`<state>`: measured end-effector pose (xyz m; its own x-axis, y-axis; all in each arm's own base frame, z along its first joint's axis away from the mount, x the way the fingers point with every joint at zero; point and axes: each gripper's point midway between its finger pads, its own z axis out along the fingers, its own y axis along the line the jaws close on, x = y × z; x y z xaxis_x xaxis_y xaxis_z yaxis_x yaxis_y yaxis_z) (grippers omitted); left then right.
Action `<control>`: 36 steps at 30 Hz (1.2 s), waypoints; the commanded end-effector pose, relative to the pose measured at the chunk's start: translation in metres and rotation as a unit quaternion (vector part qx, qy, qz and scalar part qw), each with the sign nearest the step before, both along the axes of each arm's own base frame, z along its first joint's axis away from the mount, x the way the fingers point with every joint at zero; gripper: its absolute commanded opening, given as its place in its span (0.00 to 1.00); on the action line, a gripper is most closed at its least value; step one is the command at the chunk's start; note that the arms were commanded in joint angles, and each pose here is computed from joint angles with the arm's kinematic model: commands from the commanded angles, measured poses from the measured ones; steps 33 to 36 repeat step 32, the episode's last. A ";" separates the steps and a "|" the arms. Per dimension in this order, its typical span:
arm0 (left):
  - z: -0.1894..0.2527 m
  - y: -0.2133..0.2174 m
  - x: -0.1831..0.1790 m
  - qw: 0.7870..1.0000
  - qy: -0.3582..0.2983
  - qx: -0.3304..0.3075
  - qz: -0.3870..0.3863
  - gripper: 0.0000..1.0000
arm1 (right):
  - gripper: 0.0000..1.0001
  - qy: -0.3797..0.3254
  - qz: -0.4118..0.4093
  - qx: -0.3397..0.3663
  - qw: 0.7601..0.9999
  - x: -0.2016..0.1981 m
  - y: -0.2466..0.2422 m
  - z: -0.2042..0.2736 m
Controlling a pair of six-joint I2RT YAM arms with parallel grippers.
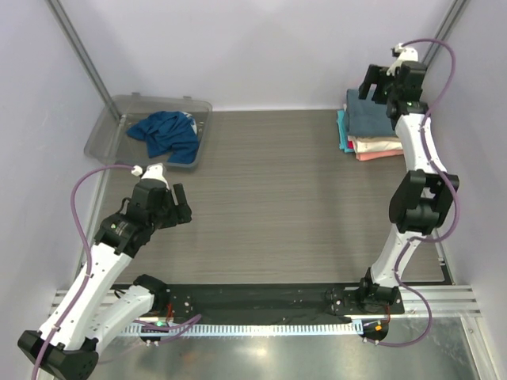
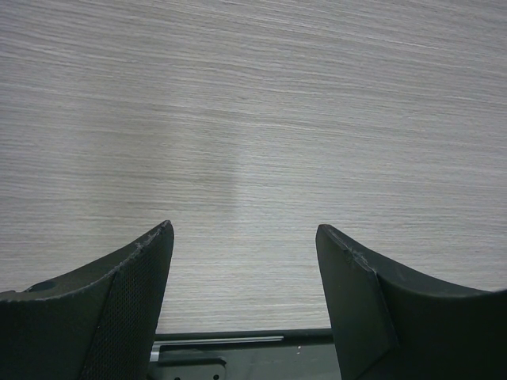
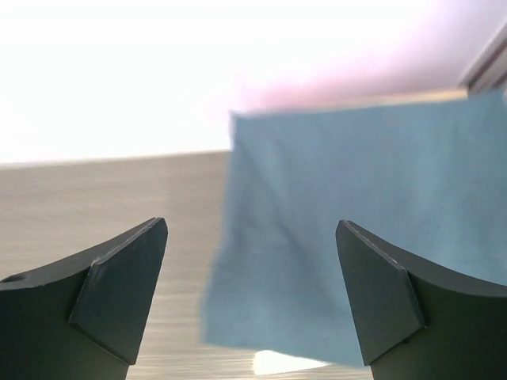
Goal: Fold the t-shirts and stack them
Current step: Reset both grippers
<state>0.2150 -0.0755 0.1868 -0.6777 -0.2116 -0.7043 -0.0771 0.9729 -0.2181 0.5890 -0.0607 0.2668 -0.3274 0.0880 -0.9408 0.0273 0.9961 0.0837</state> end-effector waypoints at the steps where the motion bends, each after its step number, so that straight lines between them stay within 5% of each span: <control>1: 0.009 -0.002 0.005 1.000 -0.025 -0.006 -0.003 0.73 | 0.94 -0.131 0.009 0.054 0.990 -0.037 0.033 0.137; 7: 0.008 0.000 0.004 1.000 -0.023 -0.003 0.001 0.74 | 0.99 -0.117 0.100 0.251 0.956 -0.105 0.118 0.129; 8: 0.008 0.001 0.004 1.000 -0.024 -0.001 0.004 0.74 | 1.00 -0.074 0.108 0.272 0.954 -0.115 0.141 0.092; 15: 0.015 0.007 0.003 0.999 -0.041 -0.001 0.016 0.74 | 1.00 0.038 0.169 0.247 0.953 -0.219 0.250 0.005; 24: 0.017 0.015 0.004 0.998 -0.046 0.008 0.037 0.74 | 1.00 0.157 0.224 0.292 0.916 -0.321 0.274 -0.092; 36: 0.020 0.029 0.002 0.995 -0.052 0.021 0.079 0.75 | 1.00 0.146 0.214 0.289 0.922 -0.347 0.257 -0.111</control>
